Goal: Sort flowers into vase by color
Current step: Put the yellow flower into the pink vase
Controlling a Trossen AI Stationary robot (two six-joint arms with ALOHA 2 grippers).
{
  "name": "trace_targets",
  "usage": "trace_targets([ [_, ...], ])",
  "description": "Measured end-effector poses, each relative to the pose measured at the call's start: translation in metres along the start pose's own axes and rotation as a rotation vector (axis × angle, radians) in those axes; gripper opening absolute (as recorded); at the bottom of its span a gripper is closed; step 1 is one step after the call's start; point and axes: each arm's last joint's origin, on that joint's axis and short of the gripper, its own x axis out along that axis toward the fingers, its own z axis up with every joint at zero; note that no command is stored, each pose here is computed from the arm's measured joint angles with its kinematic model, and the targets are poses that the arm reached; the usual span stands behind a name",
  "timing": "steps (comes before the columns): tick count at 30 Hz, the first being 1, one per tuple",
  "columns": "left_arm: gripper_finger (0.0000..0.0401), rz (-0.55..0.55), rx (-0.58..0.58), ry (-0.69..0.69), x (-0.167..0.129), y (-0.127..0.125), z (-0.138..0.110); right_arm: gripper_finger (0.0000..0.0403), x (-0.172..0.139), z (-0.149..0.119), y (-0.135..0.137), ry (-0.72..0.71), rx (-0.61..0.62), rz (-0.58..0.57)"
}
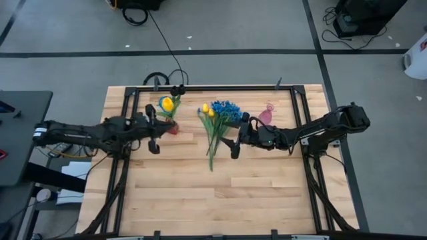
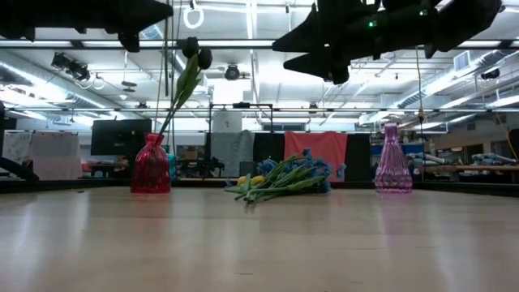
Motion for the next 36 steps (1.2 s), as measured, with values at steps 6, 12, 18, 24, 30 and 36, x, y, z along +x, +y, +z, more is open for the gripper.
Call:
trace_targets([
  [6, 0.0010, 0.132, 0.034, -0.007, -0.017, 0.008, 0.006, 0.0322, 0.001, 0.001, -0.002, -0.006, 0.003, -0.004],
  [12, 0.0010, 0.273, 0.063, 0.074, -0.032, 0.014, 0.001, 0.0322, 0.001, 0.000, -0.004, 0.001, -0.004, -0.019],
  [18, 0.0010, 0.389, 0.141, 0.096, -0.035, 0.018, 0.002, 0.0322, 0.007, 0.002, -0.018, -0.008, 0.036, 0.019],
  [24, 0.0010, 0.568, 0.234, 0.129, -0.036, 0.023, 0.003, 0.0322, 0.014, 0.004, -0.042, -0.012, 0.070, -0.025],
  [30, 0.0010, 0.671, 0.233, 0.129, -0.035, 0.033, 0.002, 0.0322, 0.016, 0.007, -0.048, -0.032, 0.038, 0.018],
  [36, 0.0010, 0.708, 0.205, 0.037, -0.035, 0.041, -0.027, 0.0322, 0.016, 0.007, -0.047, -0.035, 0.016, 0.064],
])
